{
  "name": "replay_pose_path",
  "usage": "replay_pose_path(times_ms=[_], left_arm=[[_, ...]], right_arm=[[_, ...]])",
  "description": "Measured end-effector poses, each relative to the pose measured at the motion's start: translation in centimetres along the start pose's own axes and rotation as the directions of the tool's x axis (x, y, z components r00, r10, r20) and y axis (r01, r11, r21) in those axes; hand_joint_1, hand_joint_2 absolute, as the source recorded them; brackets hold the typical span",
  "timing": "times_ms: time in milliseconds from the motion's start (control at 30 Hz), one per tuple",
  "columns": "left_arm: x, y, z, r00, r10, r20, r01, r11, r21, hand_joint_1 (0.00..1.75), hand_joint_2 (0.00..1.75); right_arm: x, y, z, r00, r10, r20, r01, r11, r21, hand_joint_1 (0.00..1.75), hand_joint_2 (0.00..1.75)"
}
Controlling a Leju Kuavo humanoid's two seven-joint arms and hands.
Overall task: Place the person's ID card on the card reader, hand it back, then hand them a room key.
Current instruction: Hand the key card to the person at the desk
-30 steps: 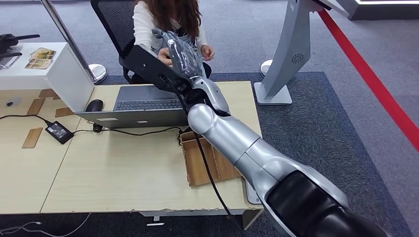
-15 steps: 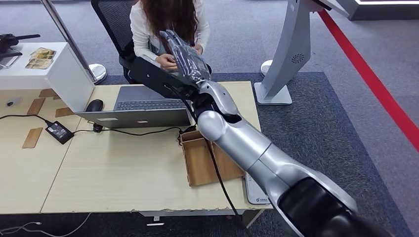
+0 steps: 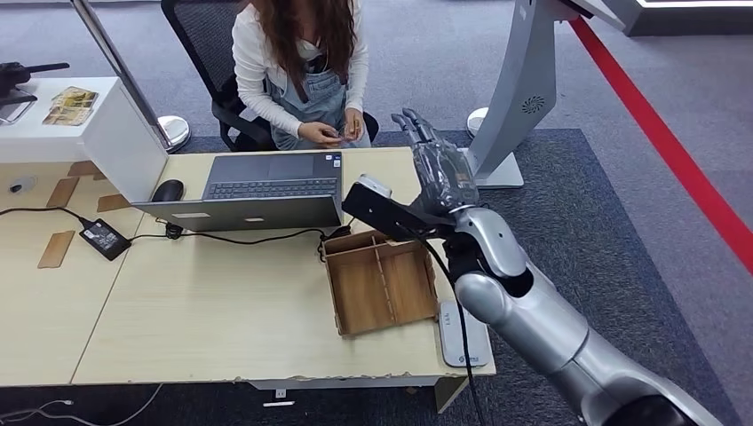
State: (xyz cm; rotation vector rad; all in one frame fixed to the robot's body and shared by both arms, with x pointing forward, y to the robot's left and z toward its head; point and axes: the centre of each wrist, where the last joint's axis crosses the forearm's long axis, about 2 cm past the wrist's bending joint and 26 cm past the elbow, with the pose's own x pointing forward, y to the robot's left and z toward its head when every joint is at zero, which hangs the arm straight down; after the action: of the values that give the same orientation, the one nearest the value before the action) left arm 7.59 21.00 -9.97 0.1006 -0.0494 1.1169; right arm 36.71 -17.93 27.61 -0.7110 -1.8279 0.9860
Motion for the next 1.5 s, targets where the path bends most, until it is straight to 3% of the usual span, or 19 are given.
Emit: replay_pose_path(times_ms=[267,600,1500], left_arm=[[-0.2,-0.1,0.1,1.0,0.018,-0.009,-0.018,1.0,0.009,0.0,0.0],[-0.2,-0.2,0.1,1.0,0.022,-0.022,-0.021,1.0,0.008,0.0,0.0],[0.1,-0.4,0.1,0.999,-0.003,-0.046,0.003,1.0,-0.007,0.0,0.0]], right_arm=[[-2.1,0.3,4.4,0.999,0.028,-0.031,-0.027,1.0,0.01,0.0,1.75],[-3.2,1.1,6.9,0.998,0.034,-0.06,-0.03,0.997,0.067,0.0,1.75],[-2.0,3.3,6.3,1.0,-0.015,-0.02,0.017,0.994,0.109,0.0,1.75]])
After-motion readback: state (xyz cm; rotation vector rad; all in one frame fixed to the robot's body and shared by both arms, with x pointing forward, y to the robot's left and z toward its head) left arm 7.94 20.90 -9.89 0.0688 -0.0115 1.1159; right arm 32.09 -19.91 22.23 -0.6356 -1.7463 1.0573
